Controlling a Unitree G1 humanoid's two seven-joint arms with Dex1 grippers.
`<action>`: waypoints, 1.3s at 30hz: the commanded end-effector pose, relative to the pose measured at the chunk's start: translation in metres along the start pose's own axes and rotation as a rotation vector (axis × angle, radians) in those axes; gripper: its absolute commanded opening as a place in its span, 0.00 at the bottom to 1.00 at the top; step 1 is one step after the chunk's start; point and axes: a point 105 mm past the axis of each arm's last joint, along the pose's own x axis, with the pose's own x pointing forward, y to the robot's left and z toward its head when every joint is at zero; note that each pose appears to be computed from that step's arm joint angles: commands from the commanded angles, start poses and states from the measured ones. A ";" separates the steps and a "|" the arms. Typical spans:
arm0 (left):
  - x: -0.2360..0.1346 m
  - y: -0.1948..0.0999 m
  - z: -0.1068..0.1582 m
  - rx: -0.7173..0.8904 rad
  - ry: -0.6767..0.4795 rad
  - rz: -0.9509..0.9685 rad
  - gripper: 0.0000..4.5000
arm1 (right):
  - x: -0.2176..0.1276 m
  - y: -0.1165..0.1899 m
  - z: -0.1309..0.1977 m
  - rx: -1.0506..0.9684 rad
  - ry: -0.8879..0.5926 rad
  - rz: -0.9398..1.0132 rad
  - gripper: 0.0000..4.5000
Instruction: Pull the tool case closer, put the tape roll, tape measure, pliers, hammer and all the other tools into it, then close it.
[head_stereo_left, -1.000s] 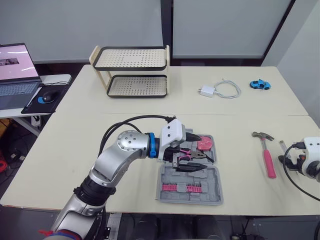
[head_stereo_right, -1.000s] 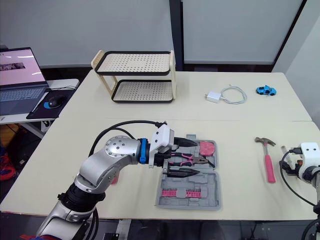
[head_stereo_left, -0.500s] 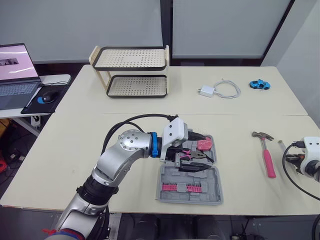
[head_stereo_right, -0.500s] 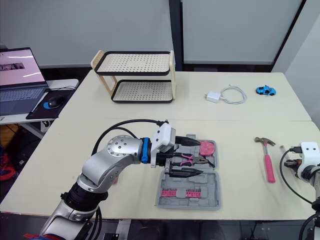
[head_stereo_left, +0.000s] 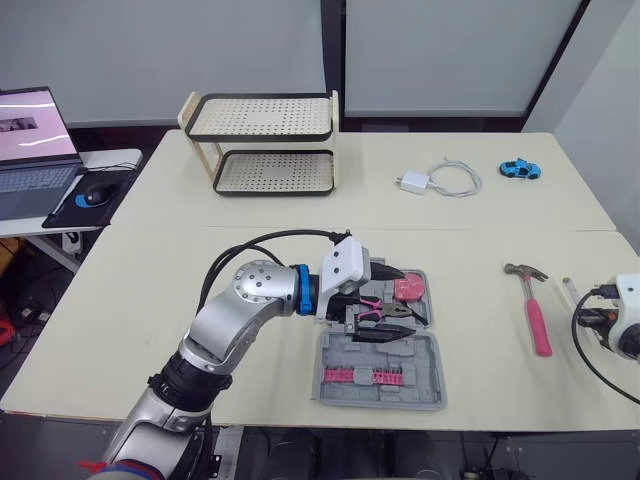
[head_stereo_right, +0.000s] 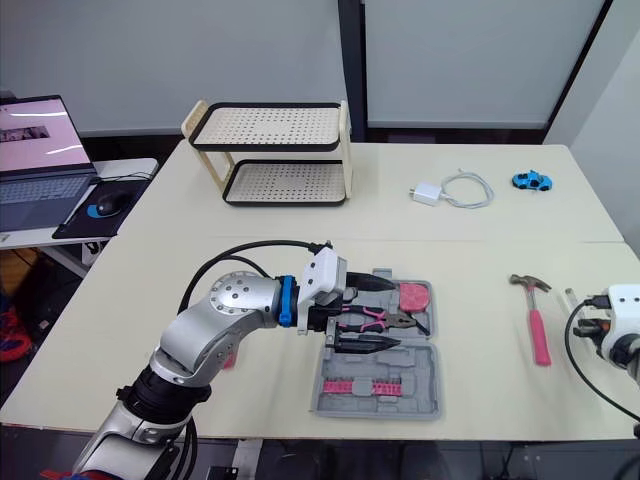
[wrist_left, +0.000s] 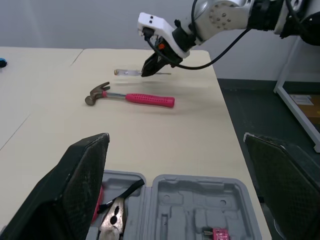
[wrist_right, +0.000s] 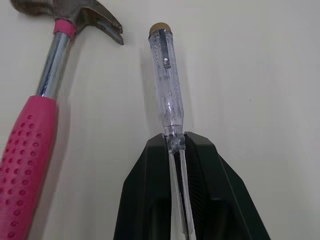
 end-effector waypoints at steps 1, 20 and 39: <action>-0.008 -0.003 0.005 0.048 -0.005 0.004 1.00 | -0.032 0.017 0.031 -0.058 -0.078 0.027 0.04; -0.037 -0.014 -0.020 0.100 0.102 -0.045 1.00 | -0.039 0.158 -0.017 0.077 -0.026 0.164 0.04; -0.043 -0.011 -0.023 0.092 0.122 -0.021 1.00 | -0.040 0.151 -0.033 -0.036 -0.120 0.232 0.71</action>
